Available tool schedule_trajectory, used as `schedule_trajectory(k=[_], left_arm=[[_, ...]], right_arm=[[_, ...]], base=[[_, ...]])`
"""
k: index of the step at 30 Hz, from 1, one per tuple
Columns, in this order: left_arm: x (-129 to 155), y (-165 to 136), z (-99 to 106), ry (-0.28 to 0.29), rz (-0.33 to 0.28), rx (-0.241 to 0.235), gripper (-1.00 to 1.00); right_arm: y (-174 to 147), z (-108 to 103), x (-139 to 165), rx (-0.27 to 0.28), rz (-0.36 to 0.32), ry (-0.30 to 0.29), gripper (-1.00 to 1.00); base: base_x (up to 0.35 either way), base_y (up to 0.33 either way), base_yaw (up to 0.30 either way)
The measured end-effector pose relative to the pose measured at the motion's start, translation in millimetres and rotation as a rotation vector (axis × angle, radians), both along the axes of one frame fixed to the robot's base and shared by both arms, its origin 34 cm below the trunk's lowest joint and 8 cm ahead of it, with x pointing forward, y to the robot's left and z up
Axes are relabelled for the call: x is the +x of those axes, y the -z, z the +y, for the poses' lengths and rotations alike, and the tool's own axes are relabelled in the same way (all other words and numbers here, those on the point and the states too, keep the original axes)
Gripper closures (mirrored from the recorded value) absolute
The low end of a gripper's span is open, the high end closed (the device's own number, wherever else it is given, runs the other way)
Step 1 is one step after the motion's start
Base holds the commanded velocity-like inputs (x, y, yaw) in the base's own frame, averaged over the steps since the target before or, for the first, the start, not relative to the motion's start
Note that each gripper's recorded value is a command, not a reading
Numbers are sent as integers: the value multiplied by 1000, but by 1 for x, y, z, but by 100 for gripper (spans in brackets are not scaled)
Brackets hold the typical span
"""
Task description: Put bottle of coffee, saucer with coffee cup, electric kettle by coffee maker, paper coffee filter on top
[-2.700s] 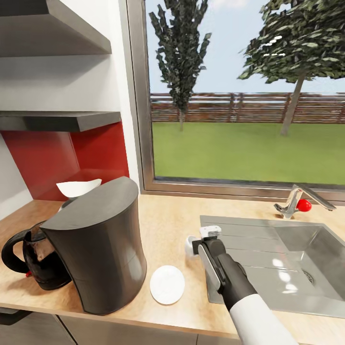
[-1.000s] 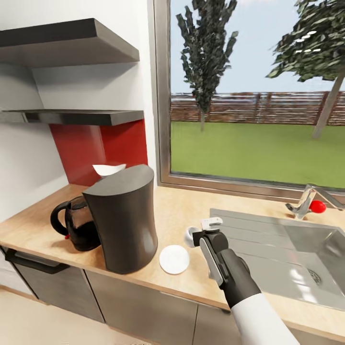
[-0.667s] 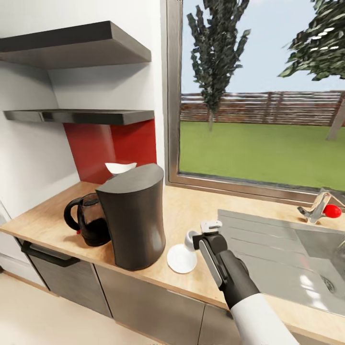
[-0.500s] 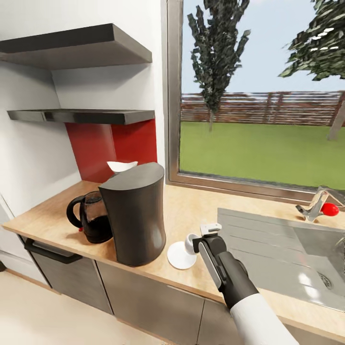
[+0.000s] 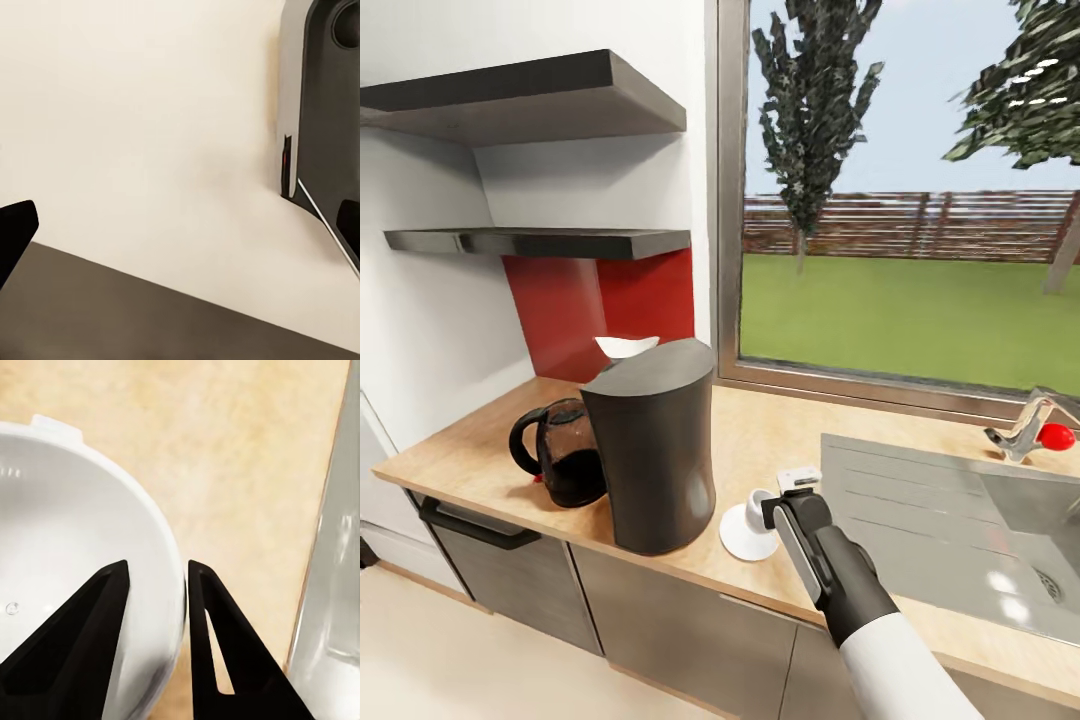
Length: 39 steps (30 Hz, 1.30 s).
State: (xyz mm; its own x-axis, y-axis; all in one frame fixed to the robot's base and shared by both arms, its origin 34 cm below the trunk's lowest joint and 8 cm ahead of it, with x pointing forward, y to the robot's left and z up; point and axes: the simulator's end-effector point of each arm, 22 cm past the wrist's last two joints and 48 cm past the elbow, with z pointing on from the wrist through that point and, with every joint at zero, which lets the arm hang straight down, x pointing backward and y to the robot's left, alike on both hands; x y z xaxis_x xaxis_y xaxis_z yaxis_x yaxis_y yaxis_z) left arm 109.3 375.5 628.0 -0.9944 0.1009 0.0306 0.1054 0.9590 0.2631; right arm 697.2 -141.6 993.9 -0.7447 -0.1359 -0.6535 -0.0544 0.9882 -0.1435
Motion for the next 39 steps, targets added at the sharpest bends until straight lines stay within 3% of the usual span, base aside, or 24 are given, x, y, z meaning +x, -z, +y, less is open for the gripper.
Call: schedule_trajectory(k=[13, 18, 24, 39], left_arm=[[0, 0, 1, -1, 0, 1, -100], [0, 0, 1, -1, 0, 1, -100], [0, 0, 1, -1, 0, 1, -100], [0, 0, 0, -1, 1, -2, -100]], right_arm=[[0, 3, -1, -14, -1, -11, 100], [-4, -11, 2, -76, -20, 17, 100], [-4, -14, 2, -92, -22, 24, 100], [30, -17, -12, -117, 61, 18, 100]], base=[[0, 17, 0], [0, 0, 0], [0, 0, 0], [0, 49, 0]])
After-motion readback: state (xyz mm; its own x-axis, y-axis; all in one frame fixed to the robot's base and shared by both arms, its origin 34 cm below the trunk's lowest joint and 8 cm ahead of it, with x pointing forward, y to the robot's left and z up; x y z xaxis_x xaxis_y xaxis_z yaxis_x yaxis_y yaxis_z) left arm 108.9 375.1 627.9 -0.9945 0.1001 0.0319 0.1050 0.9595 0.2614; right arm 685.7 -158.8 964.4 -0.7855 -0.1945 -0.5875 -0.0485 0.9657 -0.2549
